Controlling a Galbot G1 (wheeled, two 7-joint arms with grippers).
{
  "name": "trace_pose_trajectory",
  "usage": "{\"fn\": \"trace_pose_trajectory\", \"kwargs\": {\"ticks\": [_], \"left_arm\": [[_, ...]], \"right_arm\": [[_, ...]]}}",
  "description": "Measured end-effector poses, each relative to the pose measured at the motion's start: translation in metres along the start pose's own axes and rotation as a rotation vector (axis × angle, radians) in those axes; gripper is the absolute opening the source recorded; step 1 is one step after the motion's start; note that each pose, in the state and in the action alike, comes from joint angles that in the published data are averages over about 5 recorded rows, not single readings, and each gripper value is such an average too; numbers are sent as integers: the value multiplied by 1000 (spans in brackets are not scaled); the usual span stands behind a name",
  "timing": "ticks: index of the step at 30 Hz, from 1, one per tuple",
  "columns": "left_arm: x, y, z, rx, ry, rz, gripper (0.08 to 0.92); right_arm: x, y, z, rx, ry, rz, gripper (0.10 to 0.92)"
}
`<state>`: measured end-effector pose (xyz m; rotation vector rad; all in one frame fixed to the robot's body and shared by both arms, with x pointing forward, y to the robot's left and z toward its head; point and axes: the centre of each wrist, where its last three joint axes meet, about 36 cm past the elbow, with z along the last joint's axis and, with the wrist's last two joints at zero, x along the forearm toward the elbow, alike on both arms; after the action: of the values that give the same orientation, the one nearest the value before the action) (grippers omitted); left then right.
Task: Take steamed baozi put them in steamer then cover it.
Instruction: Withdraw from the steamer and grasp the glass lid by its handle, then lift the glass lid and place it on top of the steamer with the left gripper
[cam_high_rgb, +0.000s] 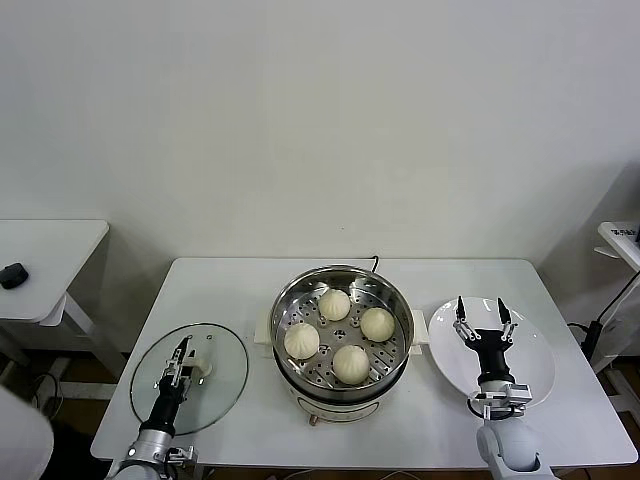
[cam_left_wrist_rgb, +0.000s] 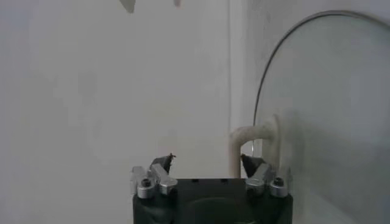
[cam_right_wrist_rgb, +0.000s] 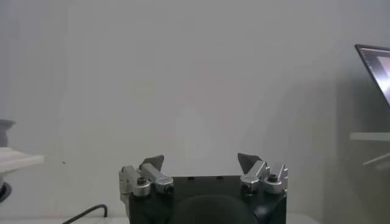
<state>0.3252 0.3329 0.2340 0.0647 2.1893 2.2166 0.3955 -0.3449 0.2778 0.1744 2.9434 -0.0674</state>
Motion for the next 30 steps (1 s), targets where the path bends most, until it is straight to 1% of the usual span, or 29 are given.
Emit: {"fn": "trace_pose_trajectory", "kwargs": {"ticks": [11,14,18,22,26,30], "left_arm": [[1,-5,0,14,3,35,265],[2,-5,0,22,1,41,201],[4,-2,1,33,7,44,186],[6,8,5,45,28,34,186],[5,29,11,59,55,1,186],[3,57,16,71,83,-46,186]], "right_arm": [[-3,1,-6,2,-17,-3,823],[-3,2,-7,2,-20,-6,823],[-3,4,-7,2,-21,-10,823],[-3,5,-7,2,-21,-11,823],[-4,5,-6,2,-22,-12,823],[-5,5,-6,3,-23,-11,823]]}}
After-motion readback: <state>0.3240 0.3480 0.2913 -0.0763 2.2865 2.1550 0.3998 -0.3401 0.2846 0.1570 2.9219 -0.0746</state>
